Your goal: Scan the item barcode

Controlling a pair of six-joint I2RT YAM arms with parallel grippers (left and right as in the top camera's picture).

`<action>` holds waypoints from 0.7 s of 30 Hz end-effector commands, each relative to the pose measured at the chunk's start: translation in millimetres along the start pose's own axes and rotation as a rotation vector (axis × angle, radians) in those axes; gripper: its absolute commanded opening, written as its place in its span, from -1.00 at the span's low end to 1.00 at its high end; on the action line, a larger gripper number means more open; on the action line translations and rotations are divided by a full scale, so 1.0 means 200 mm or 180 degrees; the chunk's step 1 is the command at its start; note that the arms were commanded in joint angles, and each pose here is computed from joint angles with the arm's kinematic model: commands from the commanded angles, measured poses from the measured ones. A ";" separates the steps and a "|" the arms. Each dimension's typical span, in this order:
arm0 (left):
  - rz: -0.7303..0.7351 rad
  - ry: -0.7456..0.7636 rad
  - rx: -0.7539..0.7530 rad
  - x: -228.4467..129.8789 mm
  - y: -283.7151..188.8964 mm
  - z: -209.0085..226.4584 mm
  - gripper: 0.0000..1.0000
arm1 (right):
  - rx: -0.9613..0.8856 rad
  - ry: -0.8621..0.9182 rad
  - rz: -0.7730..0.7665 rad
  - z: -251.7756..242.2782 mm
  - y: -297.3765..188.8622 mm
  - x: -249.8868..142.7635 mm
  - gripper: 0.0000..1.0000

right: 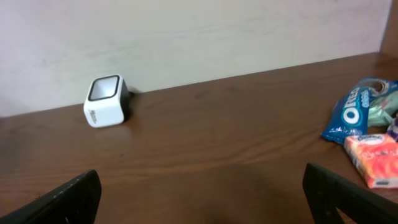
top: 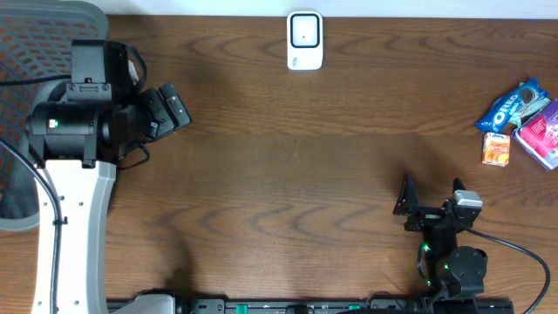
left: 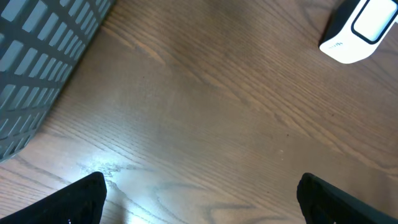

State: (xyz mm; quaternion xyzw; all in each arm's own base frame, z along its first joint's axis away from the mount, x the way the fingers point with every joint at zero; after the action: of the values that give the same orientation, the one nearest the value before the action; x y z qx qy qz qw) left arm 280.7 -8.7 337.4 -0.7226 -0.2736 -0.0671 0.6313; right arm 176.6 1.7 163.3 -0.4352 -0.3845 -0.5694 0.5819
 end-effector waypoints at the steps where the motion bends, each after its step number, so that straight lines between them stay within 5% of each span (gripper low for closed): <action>1: -0.0006 -0.0003 0.0027 0.00 0.00 0.01 0.96 | 0.0023 -0.0381 0.0018 0.00 0.00 -0.01 0.99; 21: -0.0006 -0.0003 0.0027 0.00 0.00 0.01 0.96 | 0.0074 -0.0757 0.0024 0.01 0.00 -0.01 0.98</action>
State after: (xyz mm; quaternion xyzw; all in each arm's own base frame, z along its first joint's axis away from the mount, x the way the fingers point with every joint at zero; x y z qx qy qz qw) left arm 280.7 -8.7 337.4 -0.7226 -0.2737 -0.0670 0.6312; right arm 176.6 4.2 162.7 -0.4902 -0.4508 -0.5112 0.5433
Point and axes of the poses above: each gripper's point midway between its finger pads, its own y axis out along the fingers, its own z axis along the line the jaws close on, x = y × z, the point moved 7 cm from there along -y, back along the fingers, and after that the axes turned 9 degrees about y, right-handed, at the moved point
